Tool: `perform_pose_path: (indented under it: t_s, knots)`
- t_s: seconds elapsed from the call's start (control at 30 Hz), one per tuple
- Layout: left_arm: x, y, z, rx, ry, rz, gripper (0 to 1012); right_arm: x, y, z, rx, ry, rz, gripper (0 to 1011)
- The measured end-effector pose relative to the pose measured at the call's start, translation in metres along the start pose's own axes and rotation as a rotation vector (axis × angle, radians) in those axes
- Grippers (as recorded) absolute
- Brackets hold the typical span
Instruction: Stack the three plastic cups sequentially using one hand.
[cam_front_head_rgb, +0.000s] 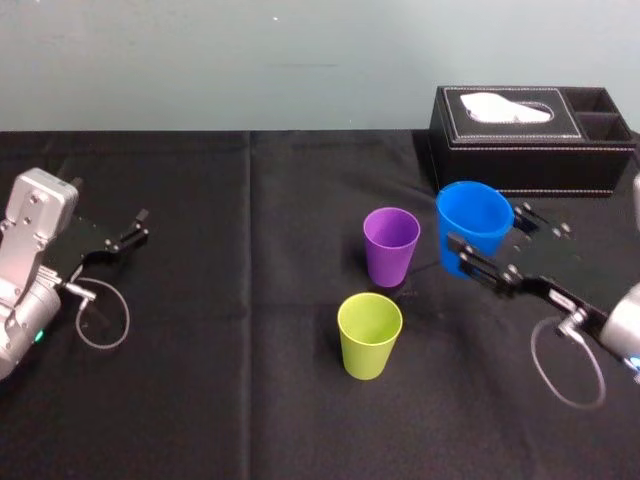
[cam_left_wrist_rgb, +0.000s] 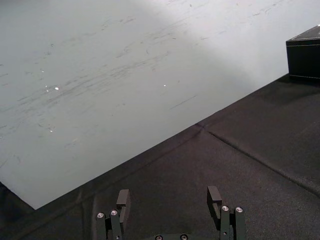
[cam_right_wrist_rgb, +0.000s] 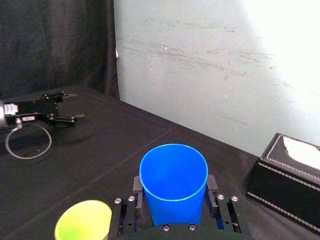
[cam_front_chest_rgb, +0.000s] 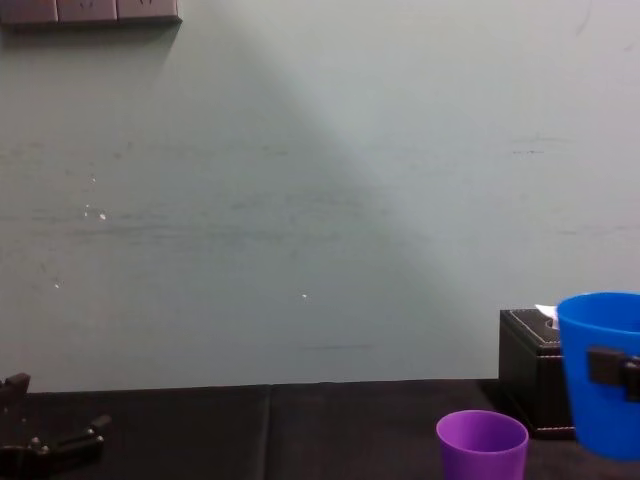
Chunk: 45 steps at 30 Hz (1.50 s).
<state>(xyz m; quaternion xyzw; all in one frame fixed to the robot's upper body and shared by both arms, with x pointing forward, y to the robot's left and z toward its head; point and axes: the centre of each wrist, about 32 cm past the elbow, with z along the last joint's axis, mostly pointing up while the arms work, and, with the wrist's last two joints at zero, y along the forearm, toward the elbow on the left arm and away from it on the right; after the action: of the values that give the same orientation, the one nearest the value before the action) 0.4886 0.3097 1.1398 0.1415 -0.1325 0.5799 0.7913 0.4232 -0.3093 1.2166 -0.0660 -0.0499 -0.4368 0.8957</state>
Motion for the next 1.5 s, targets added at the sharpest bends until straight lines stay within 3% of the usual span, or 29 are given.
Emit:
perform_pose_path:
  t_s: [0.23, 0.5, 0.87, 1.5]
  knots:
    - [0.0, 0.0, 0.0, 0.0, 0.0, 0.0, 1011, 0.0043, 0.035, 0.001, -0.032, -0.04, 0.002, 723]
    - [0.0, 0.0, 0.0, 0.0, 0.0, 0.0, 1011, 0.0074, 0.064, 0.001, -0.046, -0.048, 0.005, 723]
    - [0.0, 0.0, 0.0, 0.0, 0.0, 0.0, 1011, 0.008, 0.083, 0.004, -0.035, -0.034, 0.019, 723]
    - [0.0, 0.0, 0.0, 0.0, 0.0, 0.0, 1011, 0.0098, 0.094, -0.012, -0.025, 0.053, 0.048, 723]
